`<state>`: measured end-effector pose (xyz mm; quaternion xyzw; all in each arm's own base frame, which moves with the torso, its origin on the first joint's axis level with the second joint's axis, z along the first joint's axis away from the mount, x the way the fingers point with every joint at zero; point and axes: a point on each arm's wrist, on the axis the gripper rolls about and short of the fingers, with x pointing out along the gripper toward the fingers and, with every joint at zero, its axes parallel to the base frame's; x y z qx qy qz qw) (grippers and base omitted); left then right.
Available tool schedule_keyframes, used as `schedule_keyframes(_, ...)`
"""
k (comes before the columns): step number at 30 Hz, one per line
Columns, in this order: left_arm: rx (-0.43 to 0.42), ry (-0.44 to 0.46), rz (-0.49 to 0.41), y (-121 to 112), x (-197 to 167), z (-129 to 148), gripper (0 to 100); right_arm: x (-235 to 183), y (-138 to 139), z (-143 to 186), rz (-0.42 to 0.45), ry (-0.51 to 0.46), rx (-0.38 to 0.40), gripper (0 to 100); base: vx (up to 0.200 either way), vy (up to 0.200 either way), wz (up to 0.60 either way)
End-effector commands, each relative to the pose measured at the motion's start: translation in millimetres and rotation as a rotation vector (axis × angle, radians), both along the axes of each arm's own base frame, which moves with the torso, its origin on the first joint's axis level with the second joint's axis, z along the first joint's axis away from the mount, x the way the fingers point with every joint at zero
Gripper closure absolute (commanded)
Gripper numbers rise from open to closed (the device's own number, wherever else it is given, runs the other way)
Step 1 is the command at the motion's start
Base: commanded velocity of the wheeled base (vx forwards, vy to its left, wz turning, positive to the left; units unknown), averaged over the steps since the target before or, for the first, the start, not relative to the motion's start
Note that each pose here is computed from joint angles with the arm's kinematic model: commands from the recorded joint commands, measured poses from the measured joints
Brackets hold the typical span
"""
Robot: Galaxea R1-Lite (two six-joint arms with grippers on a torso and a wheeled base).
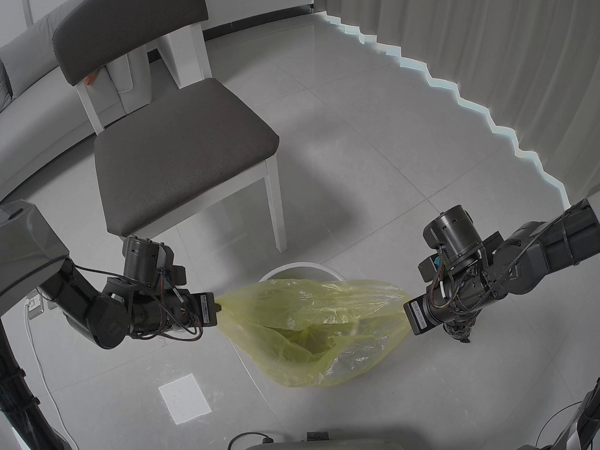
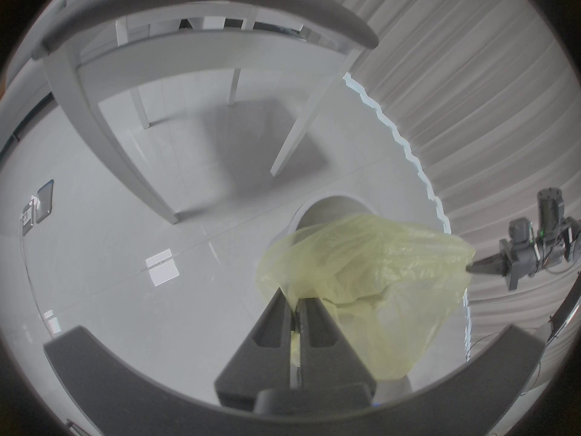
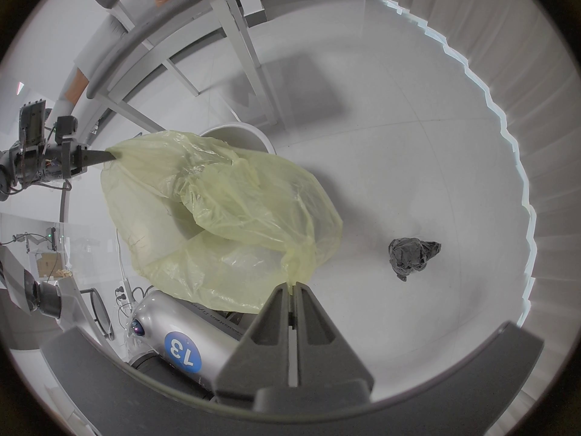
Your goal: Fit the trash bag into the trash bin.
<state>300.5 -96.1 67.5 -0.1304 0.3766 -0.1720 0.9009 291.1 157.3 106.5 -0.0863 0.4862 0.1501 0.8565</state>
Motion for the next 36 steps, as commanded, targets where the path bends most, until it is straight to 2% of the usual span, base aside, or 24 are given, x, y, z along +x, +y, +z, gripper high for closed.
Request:
schedule_keyframes(1, 0.050, 0.066, 0.011, 16.3, -2.8, -21.5, 100, 8.4, 2.6, -14.1, -0.005, 0.027, -0.015, 100, 0.000, 0.000, 0.00)
schedule_keyframes(4, 0.049, 0.049, 0.019, 20.8, 0.3, -21.8, 100, 12.9, 5.0, -19.1, -0.005, 0.027, -0.015, 100, 0.000, 0.000, 0.00)
schedule_keyframes(8, 0.025, -0.039, 0.038, 23.1, 12.2, -22.2, 100, 24.8, 6.5, -34.4, -0.015, 0.019, -0.012, 100, 0.000, 0.000, 0.00)
schedule_keyframes(12, 0.020, -0.059, 0.025, 16.9, 17.2, -29.4, 100, 34.5, 5.9, -40.7, -0.026, 0.002, -0.005, 100, 0.000, 0.000, 0.00)
schedule_keyframes(15, -0.008, -0.087, 0.001, 2.2, 19.5, -30.0, 100, 41.4, 2.4, -39.0, -0.040, -0.011, 0.000, 100, 0.000, 0.000, 0.00)
schedule_keyframes(19, -0.022, -0.069, -0.006, -5.2, 14.2, -32.2, 100, 32.6, -3.1, -39.4, -0.027, 0.006, -0.021, 100, 0.000, 0.000, 0.00)
schedule_keyframes(20, -0.025, -0.070, -0.008, -5.6, 13.7, -31.8, 100, 29.6, -4.6, -37.4, -0.027, 0.000, -0.022, 0, 0.000, 0.000, 0.00)
schedule_keyframes(26, -0.044, -0.121, -0.005, -6.0, 14.9, -23.7, 100, 11.4, -5.9, 2.2, -0.011, -0.129, 0.020, 0, 0.000, 0.000, 0.00)
schedule_keyframes(27, -0.053, -0.131, 0.001, -5.7, 14.0, -23.0, 100, 3.5, -0.7, 16.9, 0.034, -0.175, 0.031, 0, 0.000, 0.000, 0.00)
schedule_keyframes(28, -0.053, -0.133, 0.001, -5.7, 14.1, -22.9, 100, 3.1, -0.3, 17.4, 0.036, -0.177, 0.031, 0, 0.000, 0.000, 0.00)
schedule_keyframes(29, -0.060, -0.141, 0.000, -6.5, 13.4, -22.6, 100, -2.6, 5.0, 24.0, 0.086, -0.199, 0.036, 0, 0.000, 0.000, 0.00)
schedule_keyframes(30, -0.062, -0.143, -0.004, -7.3, 12.5, -22.7, 0, -4.8, 9.1, 24.7, 0.112, -0.206, 0.038, 0, 0.000, 0.000, 0.00)
schedule_keyframes(33, -0.069, -0.160, -0.009, -8.9, 12.2, -21.6, 0, -8.0, 23.7, 20.9, 0.193, -0.234, 0.068, 0, 0.000, 0.000, 0.00)
schedule_keyframes(36, -0.070, -0.171, -0.009, -10.2, 11.8, -20.9, 0, 1.4, 34.0, -2.9, 0.277, -0.257, 0.072, 0, 0.000, 0.000, 0.00)
